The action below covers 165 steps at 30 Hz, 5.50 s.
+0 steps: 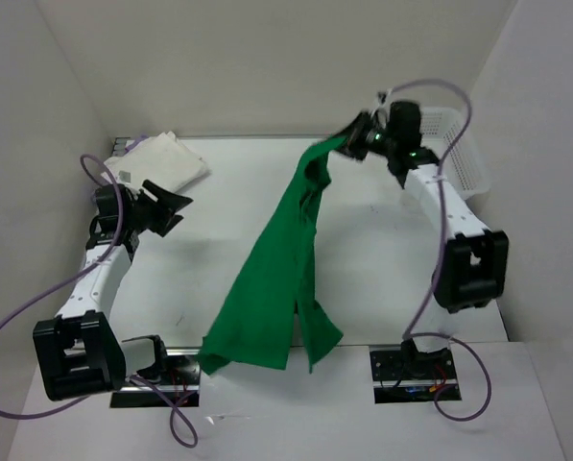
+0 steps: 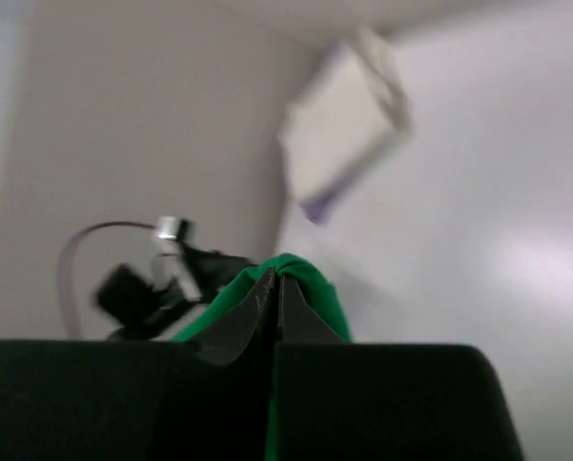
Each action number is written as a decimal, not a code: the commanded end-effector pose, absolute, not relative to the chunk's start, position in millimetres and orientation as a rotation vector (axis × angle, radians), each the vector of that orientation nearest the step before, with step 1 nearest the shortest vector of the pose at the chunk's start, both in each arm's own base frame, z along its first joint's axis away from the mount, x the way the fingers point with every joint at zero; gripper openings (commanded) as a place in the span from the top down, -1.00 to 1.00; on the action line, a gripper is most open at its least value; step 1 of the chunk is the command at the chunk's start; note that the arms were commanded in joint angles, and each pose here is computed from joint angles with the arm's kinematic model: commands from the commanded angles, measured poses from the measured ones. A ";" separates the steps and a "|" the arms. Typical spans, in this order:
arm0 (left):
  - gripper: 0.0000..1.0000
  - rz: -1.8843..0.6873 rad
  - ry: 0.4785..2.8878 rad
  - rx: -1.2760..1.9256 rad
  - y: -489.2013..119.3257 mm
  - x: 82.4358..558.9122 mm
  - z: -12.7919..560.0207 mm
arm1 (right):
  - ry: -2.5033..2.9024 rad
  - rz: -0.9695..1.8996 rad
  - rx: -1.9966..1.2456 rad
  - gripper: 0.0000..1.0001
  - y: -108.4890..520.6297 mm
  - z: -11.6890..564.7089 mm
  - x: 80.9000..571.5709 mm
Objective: Fold and stack the t-shirts
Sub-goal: Move the tshirt to the center of the board, then flatten out the tshirt
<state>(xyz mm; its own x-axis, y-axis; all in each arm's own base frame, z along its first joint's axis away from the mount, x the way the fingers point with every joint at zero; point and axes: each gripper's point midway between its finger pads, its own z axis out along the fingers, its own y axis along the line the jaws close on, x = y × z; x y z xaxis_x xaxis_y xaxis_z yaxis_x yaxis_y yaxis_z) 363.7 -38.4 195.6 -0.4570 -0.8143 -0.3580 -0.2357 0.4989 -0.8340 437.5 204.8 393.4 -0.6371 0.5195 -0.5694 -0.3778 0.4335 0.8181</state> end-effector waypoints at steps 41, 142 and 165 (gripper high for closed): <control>0.66 -0.783 2.718 0.094 -230.9 292.3 50.9 | 2.560 0.883 0.621 0.12 153.4 51.4 378.0; 0.22 -0.818 2.355 -1.371 -126.3 262.6 21.5 | 2.466 1.112 0.392 1.00 159.1 148.4 330.8; 1.00 -0.756 1.883 -0.708 -80.6 390.9 300.8 | 2.078 0.884 0.227 1.00 133.2 355.4 359.8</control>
<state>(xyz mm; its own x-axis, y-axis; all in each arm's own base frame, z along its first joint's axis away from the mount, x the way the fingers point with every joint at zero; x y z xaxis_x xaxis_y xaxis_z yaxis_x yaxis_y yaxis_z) 380.8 -96.9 219.5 -0.4575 -0.8003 -0.3876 -0.3239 0.5559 -0.7655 367.9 146.4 247.3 -0.7893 0.4411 -0.4271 0.0105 0.7052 0.7089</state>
